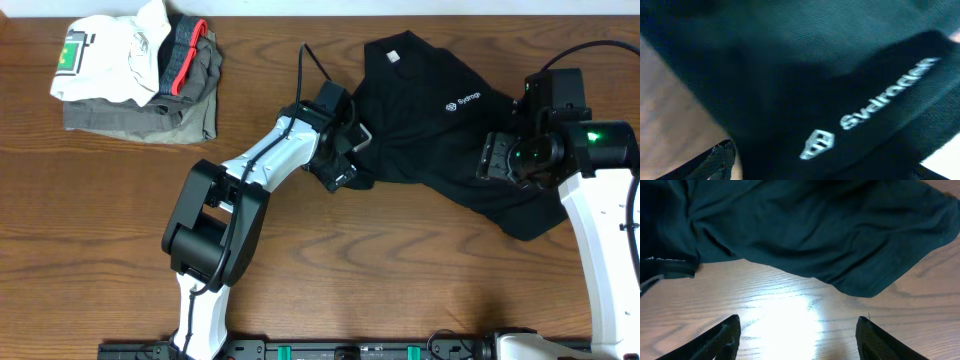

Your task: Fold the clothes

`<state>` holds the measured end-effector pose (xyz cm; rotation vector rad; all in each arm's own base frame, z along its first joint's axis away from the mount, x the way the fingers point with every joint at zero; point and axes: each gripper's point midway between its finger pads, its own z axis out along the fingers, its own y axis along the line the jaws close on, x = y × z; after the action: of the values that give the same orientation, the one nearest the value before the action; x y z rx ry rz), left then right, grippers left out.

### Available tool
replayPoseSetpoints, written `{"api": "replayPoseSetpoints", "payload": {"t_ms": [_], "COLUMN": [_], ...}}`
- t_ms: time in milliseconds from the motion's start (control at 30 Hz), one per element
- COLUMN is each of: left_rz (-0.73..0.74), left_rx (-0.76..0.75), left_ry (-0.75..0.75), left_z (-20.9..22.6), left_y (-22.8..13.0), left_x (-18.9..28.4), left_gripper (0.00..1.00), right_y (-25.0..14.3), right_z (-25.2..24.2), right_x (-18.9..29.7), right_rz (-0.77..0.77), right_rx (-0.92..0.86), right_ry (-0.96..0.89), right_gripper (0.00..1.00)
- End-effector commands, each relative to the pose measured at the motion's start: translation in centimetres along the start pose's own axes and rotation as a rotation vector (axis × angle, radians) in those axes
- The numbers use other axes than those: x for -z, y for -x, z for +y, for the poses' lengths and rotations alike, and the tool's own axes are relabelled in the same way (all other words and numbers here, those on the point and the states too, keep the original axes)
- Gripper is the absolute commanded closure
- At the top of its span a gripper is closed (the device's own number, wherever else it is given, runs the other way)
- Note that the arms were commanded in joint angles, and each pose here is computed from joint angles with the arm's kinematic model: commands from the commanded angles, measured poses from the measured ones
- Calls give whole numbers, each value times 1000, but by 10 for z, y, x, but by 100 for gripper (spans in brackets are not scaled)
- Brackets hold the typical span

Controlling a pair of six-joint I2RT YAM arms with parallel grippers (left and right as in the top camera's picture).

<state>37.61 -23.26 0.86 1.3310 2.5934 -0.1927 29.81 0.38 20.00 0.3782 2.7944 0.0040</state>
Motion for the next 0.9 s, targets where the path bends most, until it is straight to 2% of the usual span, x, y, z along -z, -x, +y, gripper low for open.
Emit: {"api": "replayPoseSetpoints", "payload": {"t_ms": [0, 133, 233, 300, 533, 667, 767, 833, 867], "left_rz": [3, 3, 18, 32, 121, 149, 141, 132, 129], "left_rx": [-6, -5, -3, -4, -7, -2, -1, 0, 1], "left_ry": [61, 61, 49, 34, -14, -27, -44, -70, -80], "left_z": [12, 12, 9, 4, -11, -14, -17, -22, -23], "left_y": [1, 1, -2, -5, -25, -32, -31, -29, -29], "left_x": [-1, -3, -5, -5, -4, -3, -3, -4, -5], "left_gripper": [18, 33, 49, 54, 53, 44, 42, 42, 45], "right_y": [1, 2, 2, 2, 4, 4, 5, 5, 5], "right_z": [-5, -5, -5, -5, -4, -4, -3, -3, -3], "right_x": [0, 0, 0, 0, 0, 0, 0, 0, 0], "right_rz": [-9, -10, -10, -10, -20, -21, -25, -24, -24], "right_rx": [-4, -4, -4, -4, -5, -5, -5, -6, -6], "right_ry": [-11, -11, -11, -11, -8, -8, -7, -6, -6], "right_gripper": [28, 28, 28, 28, 28, 28, 28, 28, 28]}}
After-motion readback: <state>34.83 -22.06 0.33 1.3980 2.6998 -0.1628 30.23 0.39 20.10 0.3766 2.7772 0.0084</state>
